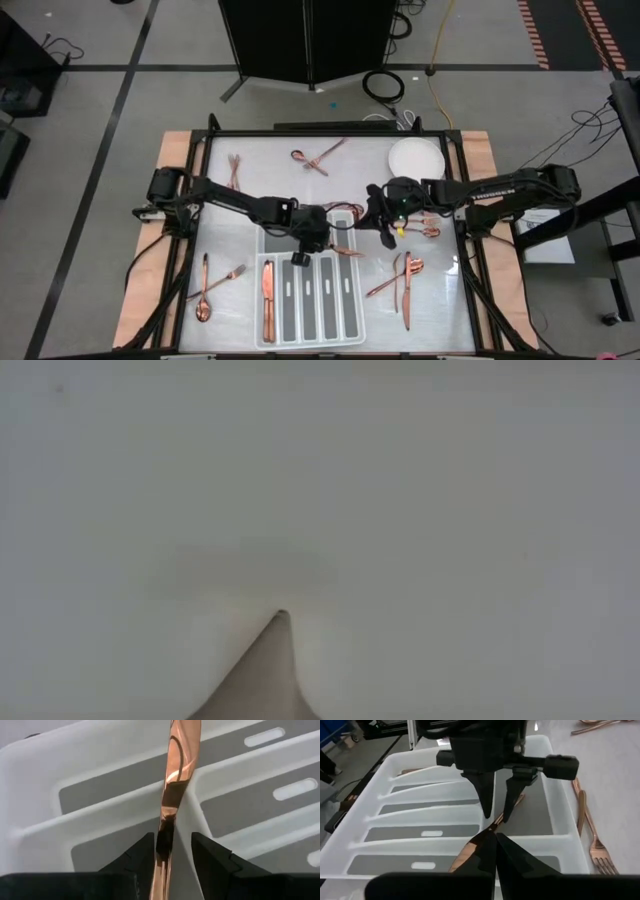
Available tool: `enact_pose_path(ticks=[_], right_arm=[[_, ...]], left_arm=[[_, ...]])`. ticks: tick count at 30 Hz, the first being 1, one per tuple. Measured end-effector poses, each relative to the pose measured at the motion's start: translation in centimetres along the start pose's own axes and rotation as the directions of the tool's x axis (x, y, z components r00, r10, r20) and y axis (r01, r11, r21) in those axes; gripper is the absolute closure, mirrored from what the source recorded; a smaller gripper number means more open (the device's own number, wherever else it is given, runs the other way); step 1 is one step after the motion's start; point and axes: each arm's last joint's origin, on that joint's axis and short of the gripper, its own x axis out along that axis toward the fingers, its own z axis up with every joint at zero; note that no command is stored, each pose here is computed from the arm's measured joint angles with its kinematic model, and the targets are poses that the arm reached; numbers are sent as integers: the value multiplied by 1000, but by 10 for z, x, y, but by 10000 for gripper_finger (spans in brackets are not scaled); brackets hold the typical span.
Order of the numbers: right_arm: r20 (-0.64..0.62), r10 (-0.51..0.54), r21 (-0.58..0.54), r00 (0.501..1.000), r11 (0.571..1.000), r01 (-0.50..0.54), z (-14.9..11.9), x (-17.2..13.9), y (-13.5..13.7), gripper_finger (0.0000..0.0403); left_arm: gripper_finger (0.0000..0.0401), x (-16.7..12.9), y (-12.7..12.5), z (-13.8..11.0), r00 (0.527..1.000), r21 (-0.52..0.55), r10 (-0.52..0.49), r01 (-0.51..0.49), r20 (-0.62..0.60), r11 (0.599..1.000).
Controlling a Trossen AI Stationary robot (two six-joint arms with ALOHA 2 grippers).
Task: Sort silverware
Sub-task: Put the top knife into the silverware tray
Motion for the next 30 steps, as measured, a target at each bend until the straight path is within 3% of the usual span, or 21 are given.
enact_pose_path(ticks=[6,17,25,30], right_arm=[[0,10,-8,1000,1000,-10,0,1,5,403],[2,-23,-12,1000,1000,23,0,2,5,403],[2,-24,-16,1000,1000,24,0,2,5,403],[2,-24,-16,1000,1000,24,0,2,5,403]], left_arm=[[269,18,1,-10,998,-10,-2,2,-60,1000],[271,9,0,-5,999,-14,3,-3,-34,1000],[359,10,0,-5,999,-1,3,-3,-35,1000],[363,7,1,-4,999,-6,19,-19,-29,1000]])
